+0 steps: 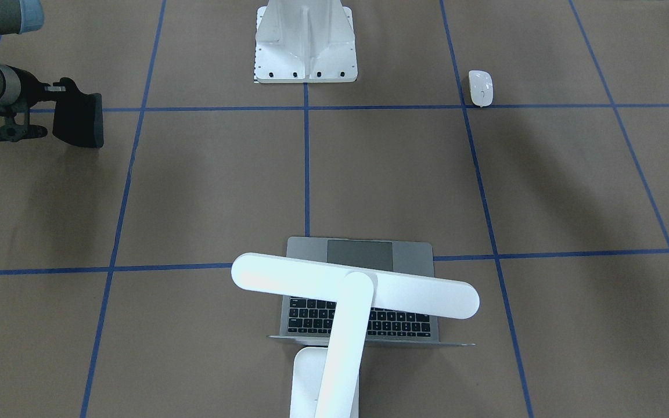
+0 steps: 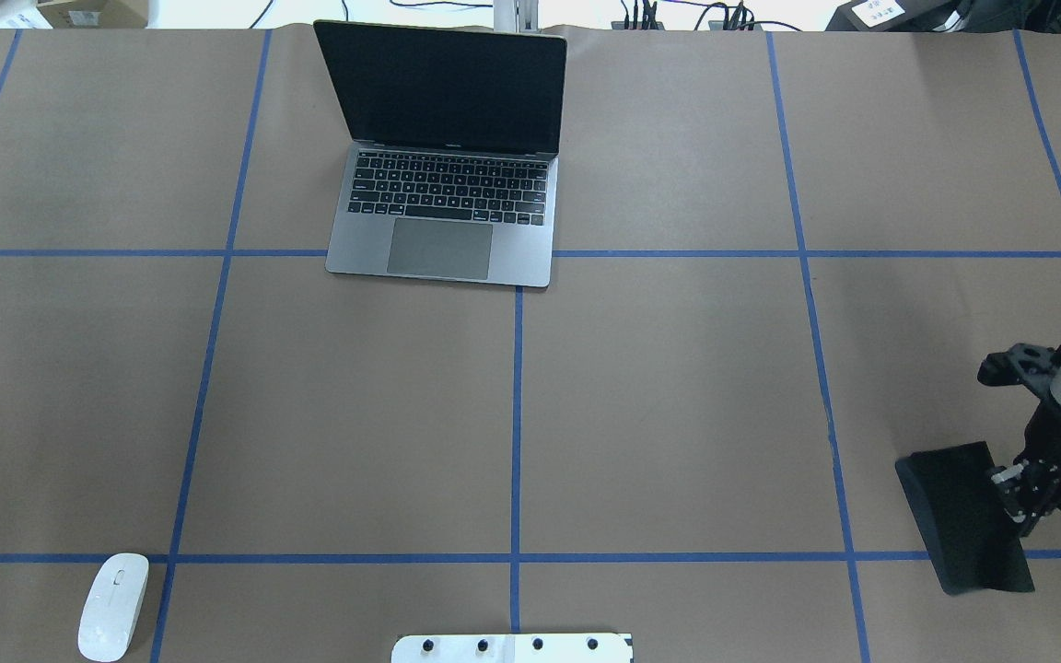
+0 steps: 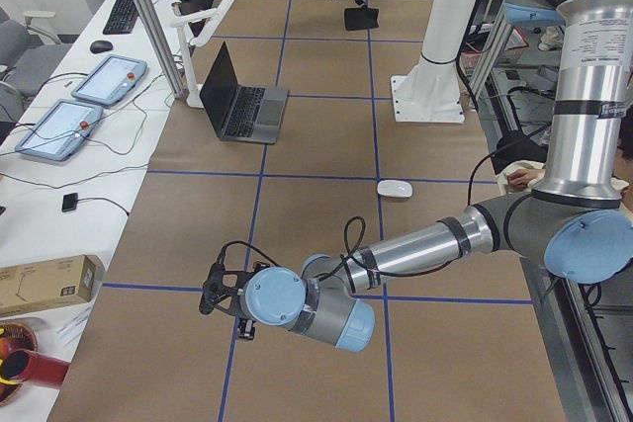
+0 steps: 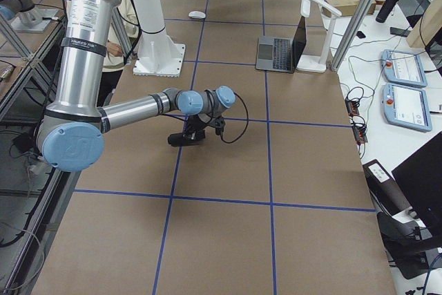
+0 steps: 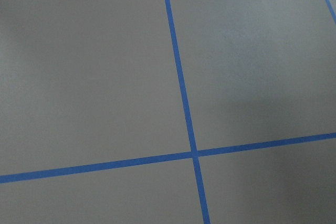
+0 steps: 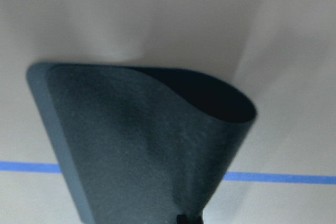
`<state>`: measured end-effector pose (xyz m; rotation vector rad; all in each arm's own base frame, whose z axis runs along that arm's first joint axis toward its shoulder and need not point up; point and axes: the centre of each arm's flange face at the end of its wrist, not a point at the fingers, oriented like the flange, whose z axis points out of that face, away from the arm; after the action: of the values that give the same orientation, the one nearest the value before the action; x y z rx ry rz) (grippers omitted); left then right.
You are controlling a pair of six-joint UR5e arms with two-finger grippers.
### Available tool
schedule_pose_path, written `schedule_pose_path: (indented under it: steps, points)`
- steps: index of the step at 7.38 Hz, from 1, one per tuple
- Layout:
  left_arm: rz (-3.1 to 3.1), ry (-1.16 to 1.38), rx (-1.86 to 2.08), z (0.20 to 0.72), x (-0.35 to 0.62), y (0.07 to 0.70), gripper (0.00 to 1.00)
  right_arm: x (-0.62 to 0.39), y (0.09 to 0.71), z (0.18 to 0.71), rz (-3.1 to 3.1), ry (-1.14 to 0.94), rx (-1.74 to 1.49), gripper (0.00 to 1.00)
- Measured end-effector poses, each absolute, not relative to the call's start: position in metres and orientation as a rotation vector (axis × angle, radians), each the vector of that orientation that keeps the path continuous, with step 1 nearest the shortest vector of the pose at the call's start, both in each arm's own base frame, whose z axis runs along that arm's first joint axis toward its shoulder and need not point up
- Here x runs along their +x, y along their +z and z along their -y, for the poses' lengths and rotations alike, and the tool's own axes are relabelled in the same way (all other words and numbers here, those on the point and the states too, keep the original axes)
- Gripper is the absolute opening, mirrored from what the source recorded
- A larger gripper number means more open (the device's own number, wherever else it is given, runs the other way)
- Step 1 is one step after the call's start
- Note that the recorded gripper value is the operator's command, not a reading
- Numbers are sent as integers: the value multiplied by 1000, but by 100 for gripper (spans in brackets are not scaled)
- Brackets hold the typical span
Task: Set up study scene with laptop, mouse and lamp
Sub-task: 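Carry the mouse pad with the right gripper beside the laptop and lower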
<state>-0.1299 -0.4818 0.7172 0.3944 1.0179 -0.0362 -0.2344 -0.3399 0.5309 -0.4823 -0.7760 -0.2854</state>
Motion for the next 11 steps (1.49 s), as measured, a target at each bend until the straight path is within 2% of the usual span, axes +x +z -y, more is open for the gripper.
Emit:
schedule_pose_path:
  steps: [3,6,8,11]
  points:
    - [-1017,-30,396,480,-130,719,100,-226,400,427,870,-220,-311,0]
    - [-1028,-24,395,480,-129,718,100,-243,276,482,902,-187,-231,0]
    - [-1039,-22,396,480,-130,717,100,-269,244,497,895,-184,-209,0]
    - [-1042,-23,400,480,-131,716,100,-326,239,518,915,-135,-122,0]
